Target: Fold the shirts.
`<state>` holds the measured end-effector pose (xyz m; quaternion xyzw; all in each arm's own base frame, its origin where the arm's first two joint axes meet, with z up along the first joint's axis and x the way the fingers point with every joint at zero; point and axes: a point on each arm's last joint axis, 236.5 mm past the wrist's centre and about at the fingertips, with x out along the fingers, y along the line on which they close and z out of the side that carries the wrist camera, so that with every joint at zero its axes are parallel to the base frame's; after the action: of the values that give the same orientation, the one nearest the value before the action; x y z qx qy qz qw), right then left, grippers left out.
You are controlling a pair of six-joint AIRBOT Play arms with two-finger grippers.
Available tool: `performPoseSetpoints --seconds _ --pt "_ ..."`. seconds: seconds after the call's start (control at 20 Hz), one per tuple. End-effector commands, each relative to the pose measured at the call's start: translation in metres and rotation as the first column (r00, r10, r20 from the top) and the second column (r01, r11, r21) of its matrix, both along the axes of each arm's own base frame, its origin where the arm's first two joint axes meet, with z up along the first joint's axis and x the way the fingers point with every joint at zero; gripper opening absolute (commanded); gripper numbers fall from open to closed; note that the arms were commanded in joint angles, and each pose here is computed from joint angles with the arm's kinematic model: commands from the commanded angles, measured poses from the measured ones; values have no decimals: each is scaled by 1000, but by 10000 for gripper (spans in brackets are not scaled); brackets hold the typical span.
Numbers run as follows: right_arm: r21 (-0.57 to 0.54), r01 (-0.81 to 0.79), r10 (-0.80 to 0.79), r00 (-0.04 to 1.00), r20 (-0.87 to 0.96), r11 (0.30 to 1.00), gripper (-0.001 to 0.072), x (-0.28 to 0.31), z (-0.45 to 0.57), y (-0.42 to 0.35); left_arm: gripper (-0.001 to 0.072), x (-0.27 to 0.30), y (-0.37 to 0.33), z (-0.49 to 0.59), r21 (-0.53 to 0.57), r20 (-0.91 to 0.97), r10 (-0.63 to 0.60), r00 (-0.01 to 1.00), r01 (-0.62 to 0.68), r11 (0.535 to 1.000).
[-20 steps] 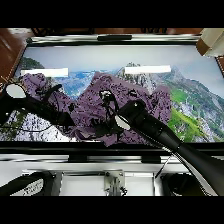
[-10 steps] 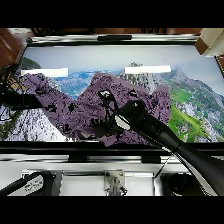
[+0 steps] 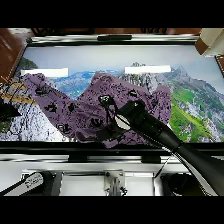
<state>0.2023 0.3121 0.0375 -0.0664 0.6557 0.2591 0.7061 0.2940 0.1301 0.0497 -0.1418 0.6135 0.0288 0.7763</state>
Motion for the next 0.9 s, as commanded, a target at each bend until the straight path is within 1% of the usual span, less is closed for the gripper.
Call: performPoseSetpoints --seconds 0.0,0.05,0.1,0.15,0.2,0.25,0.3,0.45,0.5,0.6,0.65,0.85 --pt "-9 -11 10 1000 -18 1000 75 -5 0 -2 689 0 29 -8 56 45 15 999 -17 998" --pt "-5 -11 11 1000 -24 1000 75 -6 0 -1 687 1 33 -9 65 52 10 999 -13 998" --pt "-4 -12 11 1000 -28 1000 75 -7 0 -1 658 4 39 -9 80 67 11 998 -16 997" --pt "-3 -12 11 999 -31 1000 75 -8 0 -1 611 7 47 -11 109 78 6 997 -15 994" --pt "-3 -12 12 999 -30 1000 75 -8 0 -1 594 6 58 -14 156 68 -2 998 -9 988" --pt "-3 -14 14 999 -30 1000 75 -8 0 -1 594 3 68 -19 191 42 -6 999 -2 982" --pt "-2 -19 19 999 -28 1000 75 -7 0 -1 594 -2 72 -27 190 3 2 1000 -2 982" --pt "-2 -22 22 999 -27 1000 75 -8 0 -1 595 -4 70 -54 132 -65 8 998 1 991" --pt "-2 -22 22 999 -28 1000 75 -8 0 0 595 -3 71 -58 130 -68 9 998 0 991" --pt "-4 -23 23 999 -32 1000 75 -9 0 -1 587 8 81 -57 170 -24 1 1000 3 985" --pt "-4 -23 23 999 -31 1000 75 -9 0 -1 571 10 85 -56 192 -14 -9 1000 12 981" --pt "-5 -23 23 999 -30 1000 75 -8 0 -1 572 -1 90 -65 172 -39 13 999 -6 985"
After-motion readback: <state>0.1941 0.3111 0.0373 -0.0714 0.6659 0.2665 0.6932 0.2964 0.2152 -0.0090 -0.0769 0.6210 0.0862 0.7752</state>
